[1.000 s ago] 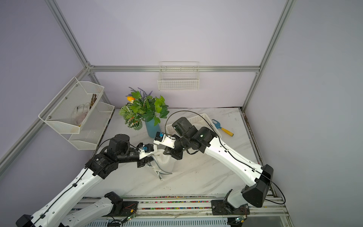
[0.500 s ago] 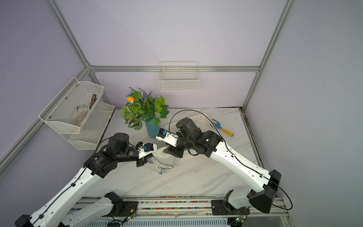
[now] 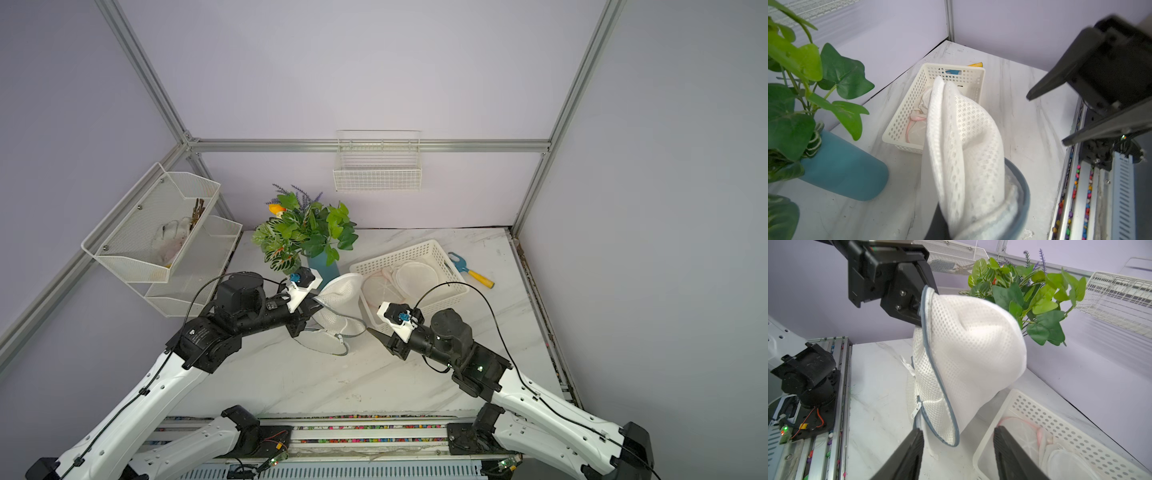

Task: Turn the laundry bag inside out
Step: Turn over the laundry bag.

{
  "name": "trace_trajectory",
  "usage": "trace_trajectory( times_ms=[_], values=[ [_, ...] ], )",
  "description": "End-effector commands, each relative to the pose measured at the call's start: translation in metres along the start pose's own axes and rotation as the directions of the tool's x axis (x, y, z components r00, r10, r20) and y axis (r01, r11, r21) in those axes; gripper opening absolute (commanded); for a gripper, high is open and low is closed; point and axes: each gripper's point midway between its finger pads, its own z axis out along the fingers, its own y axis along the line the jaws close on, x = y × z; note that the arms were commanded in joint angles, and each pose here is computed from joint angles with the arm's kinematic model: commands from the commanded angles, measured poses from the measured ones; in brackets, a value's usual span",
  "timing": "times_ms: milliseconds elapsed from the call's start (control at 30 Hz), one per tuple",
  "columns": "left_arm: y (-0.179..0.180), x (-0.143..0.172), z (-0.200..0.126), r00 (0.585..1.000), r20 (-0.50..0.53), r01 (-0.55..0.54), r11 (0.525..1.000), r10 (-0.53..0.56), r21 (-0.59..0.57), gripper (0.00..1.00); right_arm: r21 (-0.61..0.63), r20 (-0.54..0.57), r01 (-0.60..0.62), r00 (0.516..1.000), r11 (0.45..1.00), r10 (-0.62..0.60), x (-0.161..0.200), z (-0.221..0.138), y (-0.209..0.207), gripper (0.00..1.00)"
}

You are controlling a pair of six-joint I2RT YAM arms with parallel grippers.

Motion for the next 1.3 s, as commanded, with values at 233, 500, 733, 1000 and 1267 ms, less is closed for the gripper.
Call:
trace_trajectory(
  times_ms=[233, 500, 733, 1000, 1267],
  values=[
    [-0.001, -0.038, -0.006, 0.966, 0.163, 0.198, 0.979, -0.202, 0.041, 0.0, 0.109, 0.319, 0.042, 0.945, 0.993, -0.075, -0.05, 0.024, -0.006, 0.5],
    [-0.009, -0.045, -0.011, 0.962, 0.186, 0.189, 0.979, -0.201, 0.082, 0.0, 0.167, 0.329, 0.019, 0.941, 0.986, -0.074, -0.049, 0.033, -0.016, 0.39],
    [-0.012, -0.051, -0.015, 0.959, 0.202, 0.181, 0.978, -0.198, 0.099, 0.0, 0.17, 0.316, 0.03, 0.945, 0.985, -0.083, -0.045, 0.042, -0.016, 0.37],
    [-0.013, -0.055, -0.018, 0.957, 0.216, 0.172, 0.979, -0.191, 0.106, 0.0, 0.213, 0.329, 0.007, 0.941, 0.977, -0.078, -0.049, 0.038, -0.024, 0.08],
    [-0.018, -0.037, -0.017, 0.977, 0.174, 0.106, 0.99, -0.122, 0.098, 0.0, 0.297, 0.367, -0.171, 0.929, 0.939, 0.054, -0.064, 0.019, -0.05, 0.0]
  ],
)
